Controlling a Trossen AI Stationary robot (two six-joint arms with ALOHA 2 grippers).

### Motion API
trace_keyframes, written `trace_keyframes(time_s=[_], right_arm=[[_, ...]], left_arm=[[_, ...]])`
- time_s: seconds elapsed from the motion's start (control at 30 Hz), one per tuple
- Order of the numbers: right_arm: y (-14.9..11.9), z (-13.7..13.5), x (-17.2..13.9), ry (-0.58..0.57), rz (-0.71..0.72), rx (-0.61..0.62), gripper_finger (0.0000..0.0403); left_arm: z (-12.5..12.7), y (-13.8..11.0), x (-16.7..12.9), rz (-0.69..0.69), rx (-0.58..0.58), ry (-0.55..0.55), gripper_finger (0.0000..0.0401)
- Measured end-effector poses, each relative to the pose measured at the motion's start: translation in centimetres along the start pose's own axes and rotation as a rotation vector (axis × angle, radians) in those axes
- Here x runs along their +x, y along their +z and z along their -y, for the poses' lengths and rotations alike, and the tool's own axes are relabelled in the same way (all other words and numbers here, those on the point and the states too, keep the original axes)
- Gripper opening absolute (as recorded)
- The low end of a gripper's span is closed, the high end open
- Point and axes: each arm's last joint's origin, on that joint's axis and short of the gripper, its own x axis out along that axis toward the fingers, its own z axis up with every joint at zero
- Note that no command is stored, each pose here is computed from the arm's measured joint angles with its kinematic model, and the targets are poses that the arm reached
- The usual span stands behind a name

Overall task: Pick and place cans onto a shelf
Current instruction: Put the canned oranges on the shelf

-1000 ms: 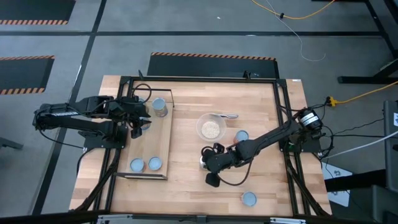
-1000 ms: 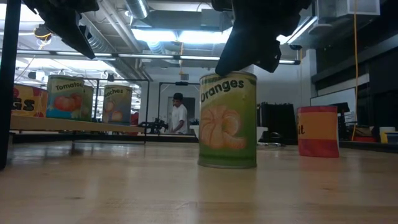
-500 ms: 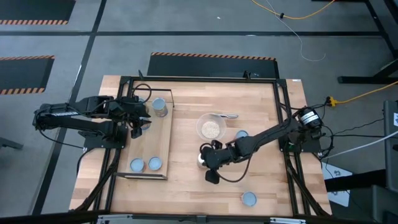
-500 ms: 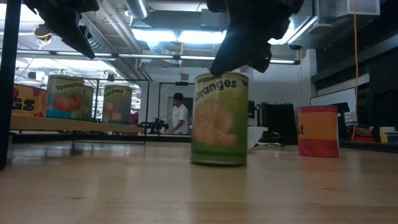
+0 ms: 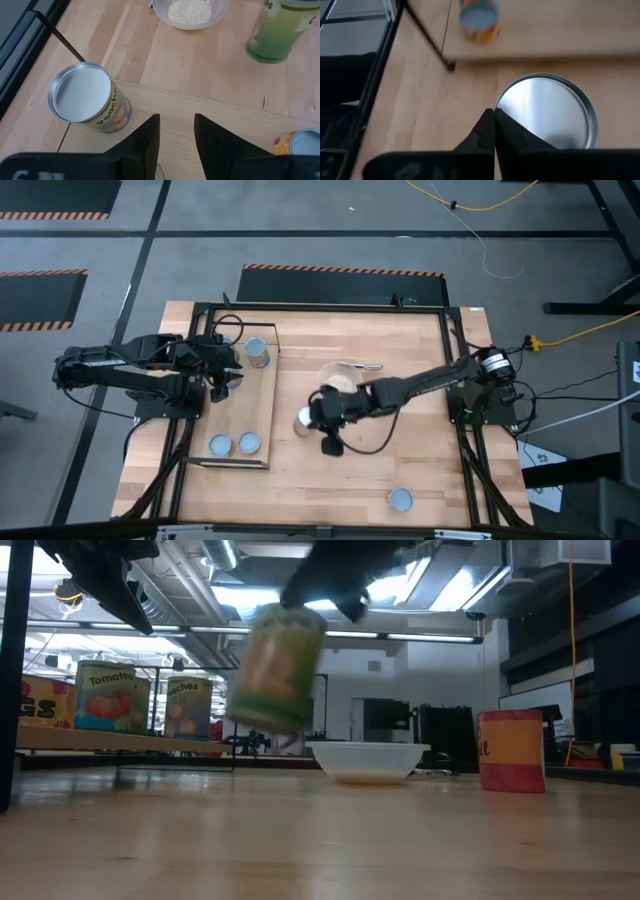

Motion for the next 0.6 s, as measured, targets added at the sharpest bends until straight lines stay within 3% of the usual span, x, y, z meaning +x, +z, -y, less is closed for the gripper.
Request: trace_keyframes(time_s=[0.4, 0.6], right_arm=[[6.0, 6.2, -2.6, -0.079, 0.169, -0.243, 0.0], [8.3, 8.6, -1.7, -0.044, 0.219, -0.325, 0.0]], left_arm=[[0.0, 0.0, 0.0, 0.0, 0.0, 0.0, 0.0114], [0.0, 0.0, 0.0, 0.001, 0.0, 0.0, 0.0114]])
